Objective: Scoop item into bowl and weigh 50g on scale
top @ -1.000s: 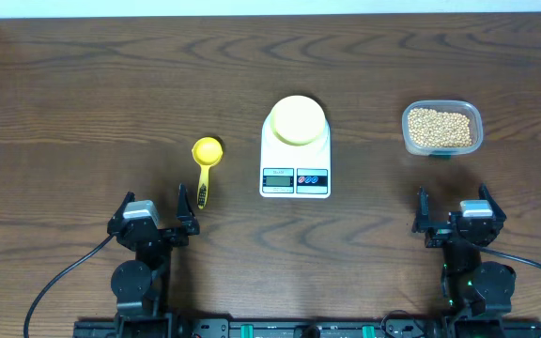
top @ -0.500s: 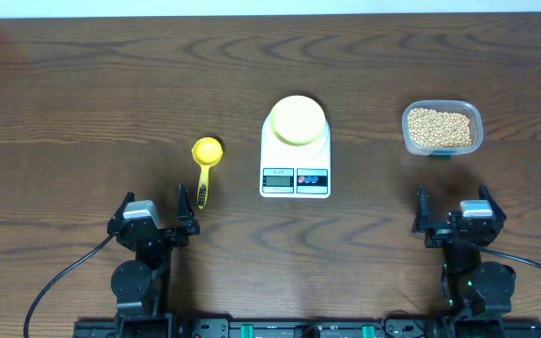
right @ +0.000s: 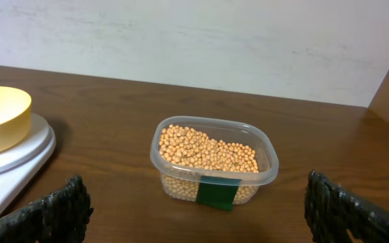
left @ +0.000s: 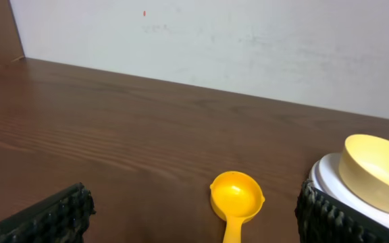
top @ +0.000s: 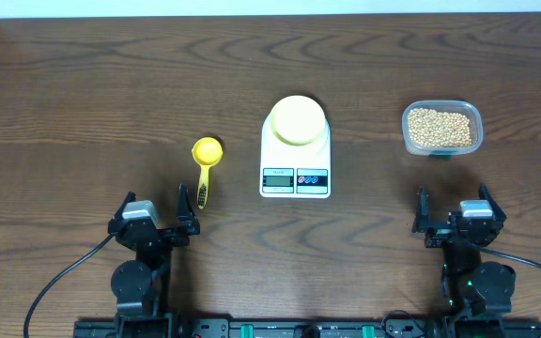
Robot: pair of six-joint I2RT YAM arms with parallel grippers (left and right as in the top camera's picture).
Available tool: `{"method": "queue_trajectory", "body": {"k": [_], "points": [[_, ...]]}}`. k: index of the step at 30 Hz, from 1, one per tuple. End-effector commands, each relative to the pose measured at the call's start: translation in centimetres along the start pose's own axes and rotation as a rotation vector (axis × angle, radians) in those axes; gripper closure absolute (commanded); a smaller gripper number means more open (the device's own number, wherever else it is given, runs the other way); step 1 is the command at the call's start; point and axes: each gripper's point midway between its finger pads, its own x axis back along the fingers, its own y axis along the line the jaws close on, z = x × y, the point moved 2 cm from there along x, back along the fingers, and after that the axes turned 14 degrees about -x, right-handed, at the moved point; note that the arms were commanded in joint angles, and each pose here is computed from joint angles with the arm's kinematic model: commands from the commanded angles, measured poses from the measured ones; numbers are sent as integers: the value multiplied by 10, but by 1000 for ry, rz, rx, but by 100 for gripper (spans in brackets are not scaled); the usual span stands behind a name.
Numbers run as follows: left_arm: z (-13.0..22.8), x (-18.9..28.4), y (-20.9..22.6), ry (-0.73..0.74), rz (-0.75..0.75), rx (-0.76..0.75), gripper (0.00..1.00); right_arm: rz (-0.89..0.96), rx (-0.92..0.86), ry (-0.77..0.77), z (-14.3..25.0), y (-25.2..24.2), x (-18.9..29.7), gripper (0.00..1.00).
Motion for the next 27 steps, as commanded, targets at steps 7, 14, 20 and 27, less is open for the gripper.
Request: {"method": "queue_trajectory", "body": {"k": [7, 14, 20, 27], "points": [[-30, 3, -13, -141, 92, 6, 2, 2, -7, 0, 0, 0, 0, 1], [-87, 21, -7, -263, 64, -110, 2, 2, -7, 0, 0, 0, 0, 1], [-116, 32, 1, -50, 63, -177, 2, 2, -7, -1, 0, 0, 0, 1], [-120, 21, 0, 437, 143, -83, 2, 2, -7, -1, 0, 0, 0, 1]]}}
